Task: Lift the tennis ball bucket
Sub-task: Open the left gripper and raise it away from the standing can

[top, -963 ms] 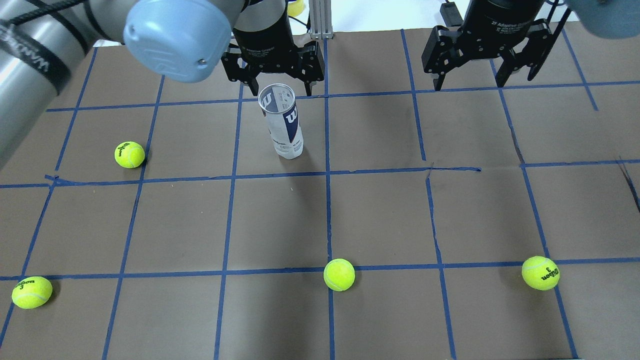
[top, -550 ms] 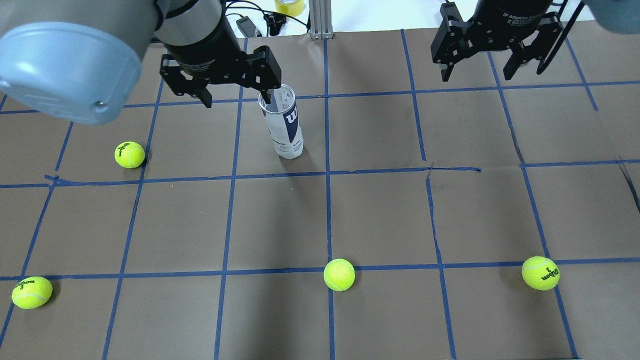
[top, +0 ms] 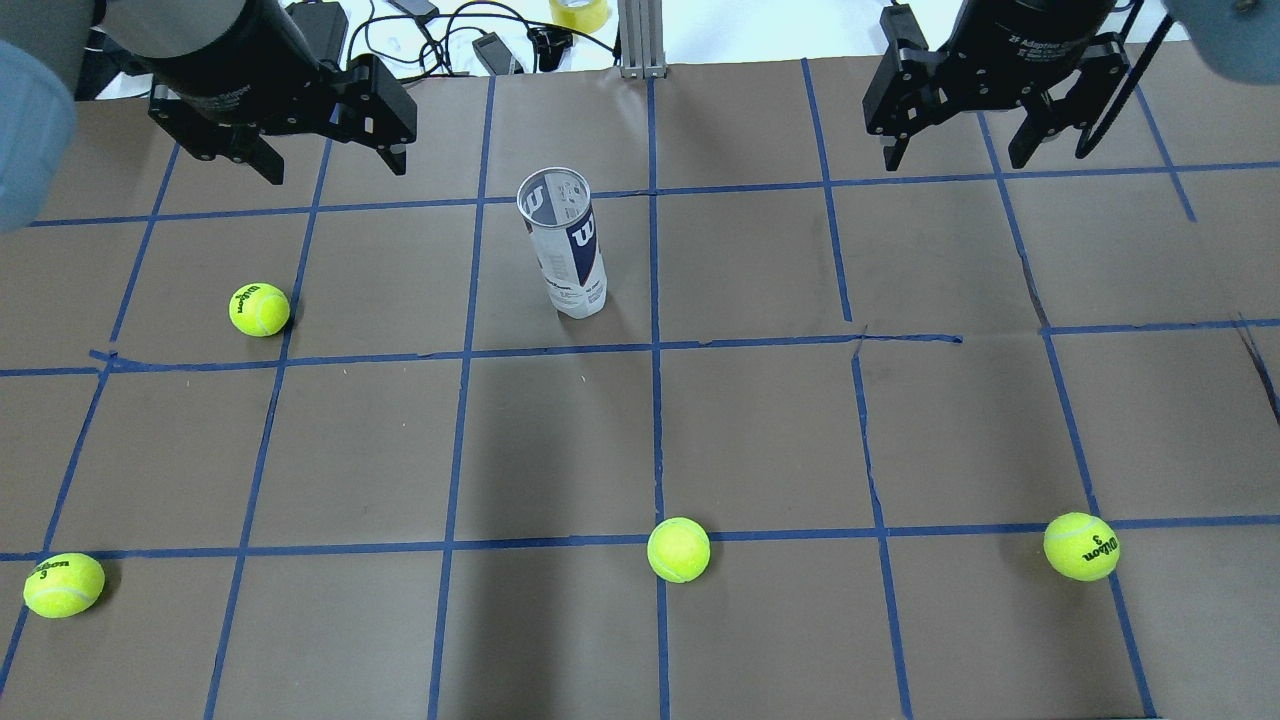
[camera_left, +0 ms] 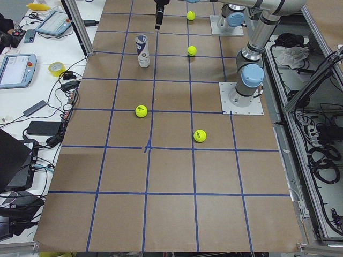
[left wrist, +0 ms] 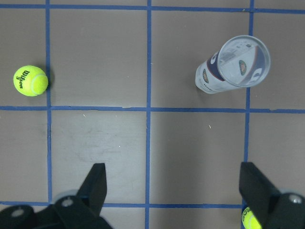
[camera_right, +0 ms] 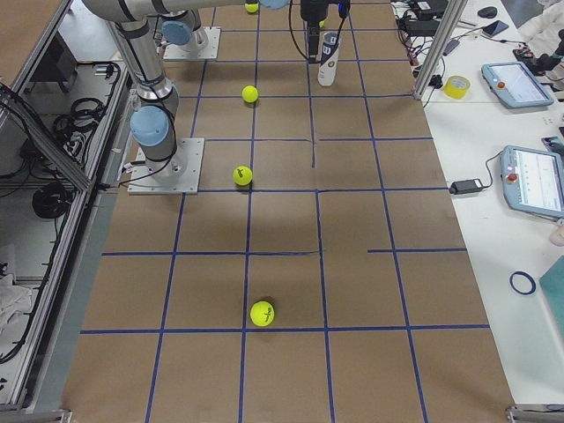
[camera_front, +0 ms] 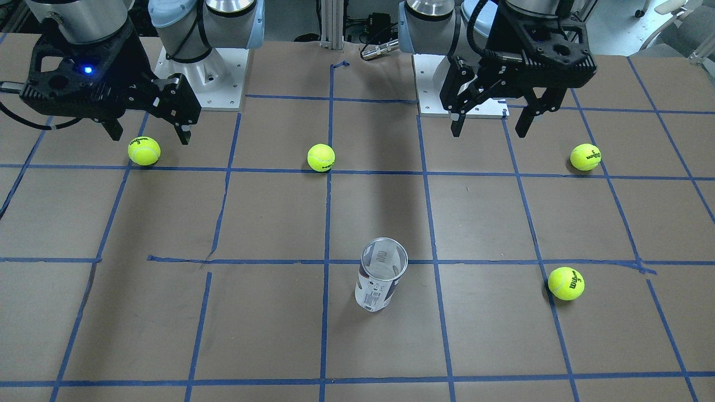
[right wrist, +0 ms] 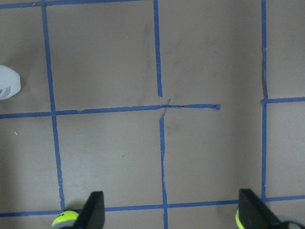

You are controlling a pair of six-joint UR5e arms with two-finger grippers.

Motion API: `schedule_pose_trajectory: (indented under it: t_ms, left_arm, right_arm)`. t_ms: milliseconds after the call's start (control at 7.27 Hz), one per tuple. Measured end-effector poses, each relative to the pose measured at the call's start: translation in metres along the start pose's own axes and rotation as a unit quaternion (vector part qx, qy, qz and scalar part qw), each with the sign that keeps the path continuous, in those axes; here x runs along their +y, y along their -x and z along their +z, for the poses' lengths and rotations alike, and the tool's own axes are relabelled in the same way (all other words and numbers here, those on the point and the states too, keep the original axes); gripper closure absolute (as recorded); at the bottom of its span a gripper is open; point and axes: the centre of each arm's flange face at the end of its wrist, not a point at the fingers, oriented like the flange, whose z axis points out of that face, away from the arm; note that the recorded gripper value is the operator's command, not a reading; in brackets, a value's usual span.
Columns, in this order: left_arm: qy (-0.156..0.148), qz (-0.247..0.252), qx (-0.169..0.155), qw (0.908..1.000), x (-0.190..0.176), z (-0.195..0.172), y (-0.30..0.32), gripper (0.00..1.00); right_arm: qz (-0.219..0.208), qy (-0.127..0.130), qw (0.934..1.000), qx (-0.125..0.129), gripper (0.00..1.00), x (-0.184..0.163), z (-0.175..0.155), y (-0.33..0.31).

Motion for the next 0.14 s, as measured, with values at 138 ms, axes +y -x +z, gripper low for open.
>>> schedule_pose_trajectory:
  t_ms: [138]
  left_arm:
    - [0.0,0.001,-0.001,1.0,-0.0003,0.0005,0.0019,0.0]
  right_arm:
    - [0.0,0.0,1.0,0.0,0.0,-0.0001,0.0004,-0.0004]
